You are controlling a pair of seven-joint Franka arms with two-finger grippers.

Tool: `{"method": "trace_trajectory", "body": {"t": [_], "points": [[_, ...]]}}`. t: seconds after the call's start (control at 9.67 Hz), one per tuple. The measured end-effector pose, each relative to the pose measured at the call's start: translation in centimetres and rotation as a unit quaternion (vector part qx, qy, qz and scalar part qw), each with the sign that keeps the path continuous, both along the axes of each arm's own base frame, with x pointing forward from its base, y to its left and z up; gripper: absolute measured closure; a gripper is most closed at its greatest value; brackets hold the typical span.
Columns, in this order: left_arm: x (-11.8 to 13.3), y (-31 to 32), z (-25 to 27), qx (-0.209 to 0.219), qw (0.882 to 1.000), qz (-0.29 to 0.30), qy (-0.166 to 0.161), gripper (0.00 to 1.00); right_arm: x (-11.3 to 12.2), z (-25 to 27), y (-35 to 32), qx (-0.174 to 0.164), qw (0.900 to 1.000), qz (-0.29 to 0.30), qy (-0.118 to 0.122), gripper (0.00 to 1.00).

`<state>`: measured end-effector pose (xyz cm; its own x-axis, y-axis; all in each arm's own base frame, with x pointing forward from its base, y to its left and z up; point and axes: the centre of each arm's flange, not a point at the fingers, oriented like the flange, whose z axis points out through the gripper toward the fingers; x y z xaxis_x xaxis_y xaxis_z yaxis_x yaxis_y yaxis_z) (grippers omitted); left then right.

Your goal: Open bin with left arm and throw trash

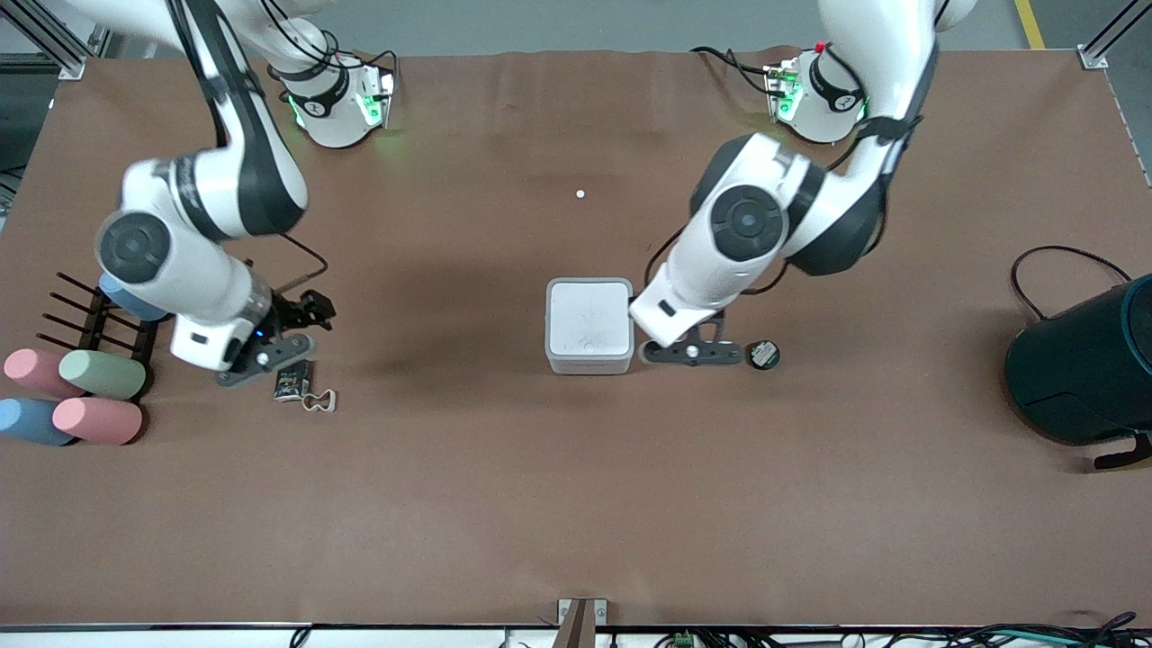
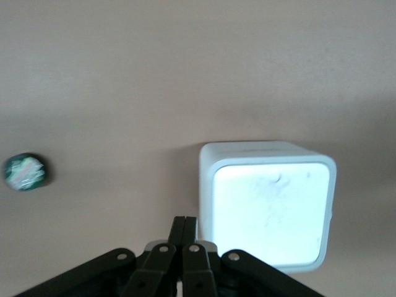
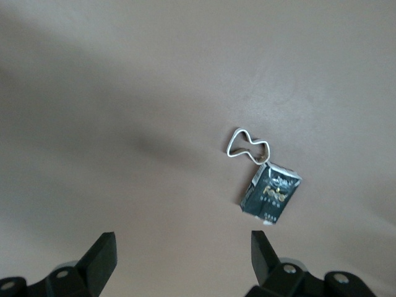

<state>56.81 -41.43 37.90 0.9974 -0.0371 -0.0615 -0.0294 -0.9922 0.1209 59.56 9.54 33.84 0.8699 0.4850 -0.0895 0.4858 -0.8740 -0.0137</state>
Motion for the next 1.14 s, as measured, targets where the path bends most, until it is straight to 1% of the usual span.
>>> {"method": "trace_trajectory", "body": {"t": [0.1, 0.31, 0.41, 0.62, 0.72, 0.83, 1.03, 1.14], "points": [[-0.3, -1.2, -1.1, -0.002, 1.0, -0.006, -0.004, 0.99, 0.6, -1.9, -1.1, -0.001, 1.0, 0.006, -0.001, 0.04], [-0.3, -2.8, -2.4, -0.013, 1.0, -0.011, -0.02, 0.99, 1.6, -5.3, -1.8, -0.002, 1.0, 0.014, -0.018, 0.04], [-0.6, -3.6, -3.0, -0.015, 0.999, -0.016, -0.023, 0.99, 1.8, -7.8, -1.3, -0.003, 1.0, 0.021, -0.024, 0.04], [-0.9, -5.3, -4.9, -0.025, 0.999, -0.005, -0.037, 0.99, 2.0, -12.7, -0.3, -0.005, 0.999, 0.031, -0.031, 0.04], [-1.0, -6.2, -6.2, -0.029, 0.999, 0.0, -0.042, 0.99, 1.9, -14.7, -0.2, -0.007, 0.999, 0.033, -0.03, 0.04], [-1.2, -7.2, -7.1, -0.03, 0.999, 0.0, -0.043, 0.99, 1.8, -15.8, -0.2, -0.008, 0.999, 0.033, -0.028, 0.04], [-1.6, -8.0, -8.3, -0.027, 0.999, -0.004, -0.039, 0.99, 2.0, -15.7, -0.2, -0.008, 0.999, 0.035, -0.03, 0.07], [-1.5, -8.1, -8.6, -0.026, 0.999, -0.004, -0.039, 0.99, 2.1, -15.6, -0.2, -0.008, 0.999, 0.036, -0.031, 0.12]]}}
